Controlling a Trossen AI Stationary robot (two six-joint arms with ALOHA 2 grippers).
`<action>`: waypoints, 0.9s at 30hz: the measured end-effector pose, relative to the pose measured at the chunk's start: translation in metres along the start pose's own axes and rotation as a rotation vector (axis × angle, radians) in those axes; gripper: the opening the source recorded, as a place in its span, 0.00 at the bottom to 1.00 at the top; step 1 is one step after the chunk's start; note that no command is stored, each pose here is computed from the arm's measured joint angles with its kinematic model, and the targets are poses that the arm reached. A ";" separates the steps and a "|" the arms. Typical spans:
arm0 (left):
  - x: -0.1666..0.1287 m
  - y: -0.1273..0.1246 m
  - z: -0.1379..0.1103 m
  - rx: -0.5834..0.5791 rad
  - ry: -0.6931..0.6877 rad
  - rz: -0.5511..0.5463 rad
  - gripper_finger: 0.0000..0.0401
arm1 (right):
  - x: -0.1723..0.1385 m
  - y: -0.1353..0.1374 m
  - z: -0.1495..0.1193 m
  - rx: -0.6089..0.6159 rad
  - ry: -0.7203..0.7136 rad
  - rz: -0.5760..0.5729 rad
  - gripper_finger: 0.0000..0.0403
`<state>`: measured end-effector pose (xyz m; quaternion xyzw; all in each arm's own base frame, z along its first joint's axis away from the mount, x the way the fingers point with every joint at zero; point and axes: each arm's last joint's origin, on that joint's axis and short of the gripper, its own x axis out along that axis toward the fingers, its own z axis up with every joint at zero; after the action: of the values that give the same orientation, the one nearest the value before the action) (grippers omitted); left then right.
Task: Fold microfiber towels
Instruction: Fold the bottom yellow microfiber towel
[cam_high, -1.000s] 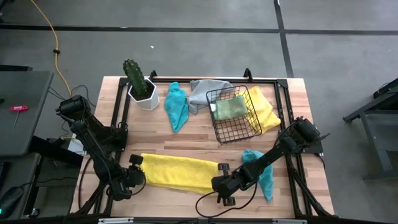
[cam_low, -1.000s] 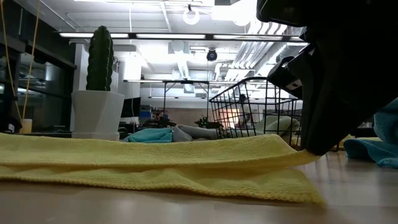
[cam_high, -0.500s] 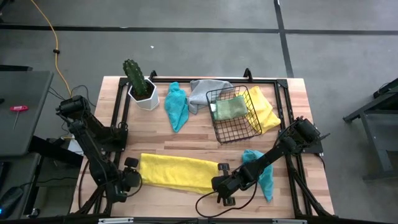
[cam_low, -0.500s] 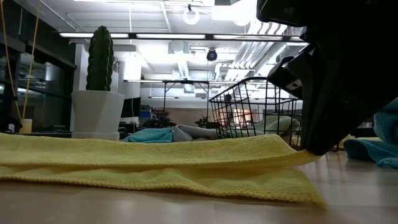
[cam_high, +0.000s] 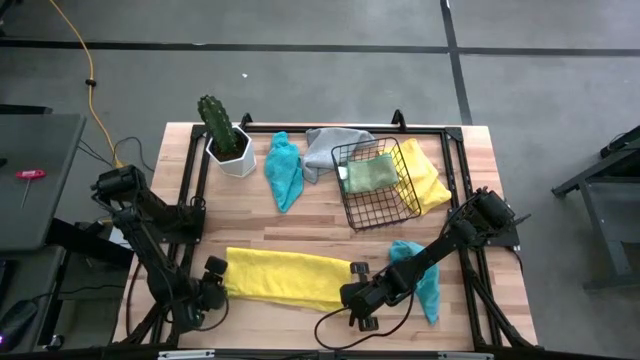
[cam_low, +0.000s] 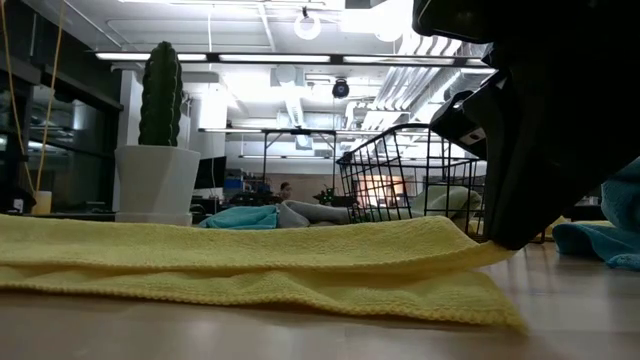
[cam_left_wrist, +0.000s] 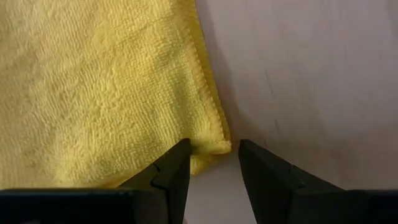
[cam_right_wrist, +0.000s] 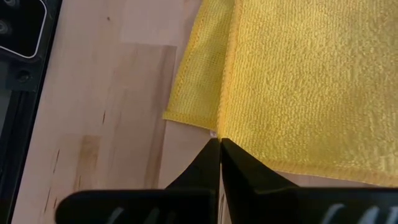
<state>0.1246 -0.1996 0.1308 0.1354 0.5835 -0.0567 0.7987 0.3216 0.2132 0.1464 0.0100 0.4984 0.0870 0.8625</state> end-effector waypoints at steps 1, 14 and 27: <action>0.000 -0.001 0.001 0.005 -0.002 0.009 0.33 | 0.000 0.000 0.000 0.000 0.000 0.000 0.00; -0.002 0.000 0.002 0.010 -0.010 0.046 0.33 | 0.000 0.000 0.000 0.000 -0.001 -0.002 0.00; -0.016 0.002 0.009 0.049 0.024 0.118 0.33 | 0.000 0.000 0.000 0.000 -0.001 -0.002 0.00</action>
<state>0.1280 -0.2014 0.1487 0.1897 0.5825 -0.0223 0.7900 0.3216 0.2132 0.1464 0.0097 0.4982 0.0863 0.8627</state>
